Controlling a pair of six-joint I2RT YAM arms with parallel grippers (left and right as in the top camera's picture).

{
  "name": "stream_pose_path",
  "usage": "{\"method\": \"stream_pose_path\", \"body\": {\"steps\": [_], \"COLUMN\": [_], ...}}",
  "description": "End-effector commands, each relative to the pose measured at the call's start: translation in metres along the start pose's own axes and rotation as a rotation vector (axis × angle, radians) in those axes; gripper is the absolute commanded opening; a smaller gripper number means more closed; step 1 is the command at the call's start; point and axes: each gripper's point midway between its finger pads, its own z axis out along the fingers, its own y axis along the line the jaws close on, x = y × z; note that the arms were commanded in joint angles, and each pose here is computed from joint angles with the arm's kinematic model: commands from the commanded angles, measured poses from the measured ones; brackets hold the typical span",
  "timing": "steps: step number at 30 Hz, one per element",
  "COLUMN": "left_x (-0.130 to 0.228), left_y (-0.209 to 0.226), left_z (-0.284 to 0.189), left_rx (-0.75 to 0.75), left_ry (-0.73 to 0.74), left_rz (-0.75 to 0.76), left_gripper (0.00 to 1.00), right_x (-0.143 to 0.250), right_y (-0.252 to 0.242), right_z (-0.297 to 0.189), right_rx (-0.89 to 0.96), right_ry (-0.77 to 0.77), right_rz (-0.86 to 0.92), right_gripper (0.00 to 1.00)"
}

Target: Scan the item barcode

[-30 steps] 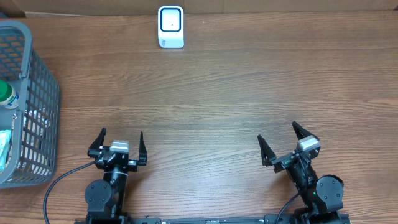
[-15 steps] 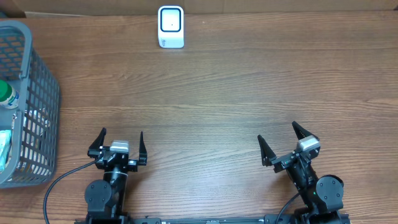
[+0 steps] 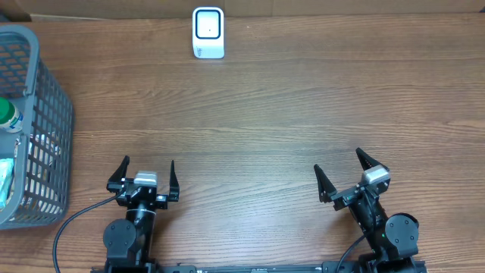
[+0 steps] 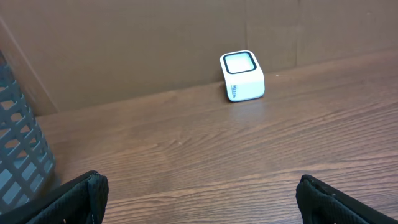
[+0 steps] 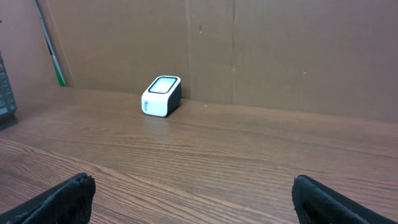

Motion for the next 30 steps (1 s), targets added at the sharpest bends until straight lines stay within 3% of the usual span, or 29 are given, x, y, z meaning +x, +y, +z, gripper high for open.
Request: {"method": "stream_pose_path", "body": {"steps": [1, 18, 30], "left_x": [0.002, -0.022, -0.125], "left_y": [0.000, -0.008, 0.003], "left_z": [0.000, -0.002, -0.018], "left_rx": [-0.004, 0.055, 0.079], "left_ry": [0.003, -0.084, -0.125], "left_rz": [-0.009, -0.042, -0.080], "left_gripper": [1.00, 1.00, 1.00], "right_x": [0.003, 0.003, 0.003], "right_y": [-0.004, -0.004, -0.004], "right_z": [0.000, 0.000, 0.000], "right_rx": [0.018, 0.018, 0.018], "right_ry": [0.003, 0.003, 0.003], "right_rz": [0.003, 0.003, 0.003], "right_gripper": [1.00, 1.00, 1.00]}}
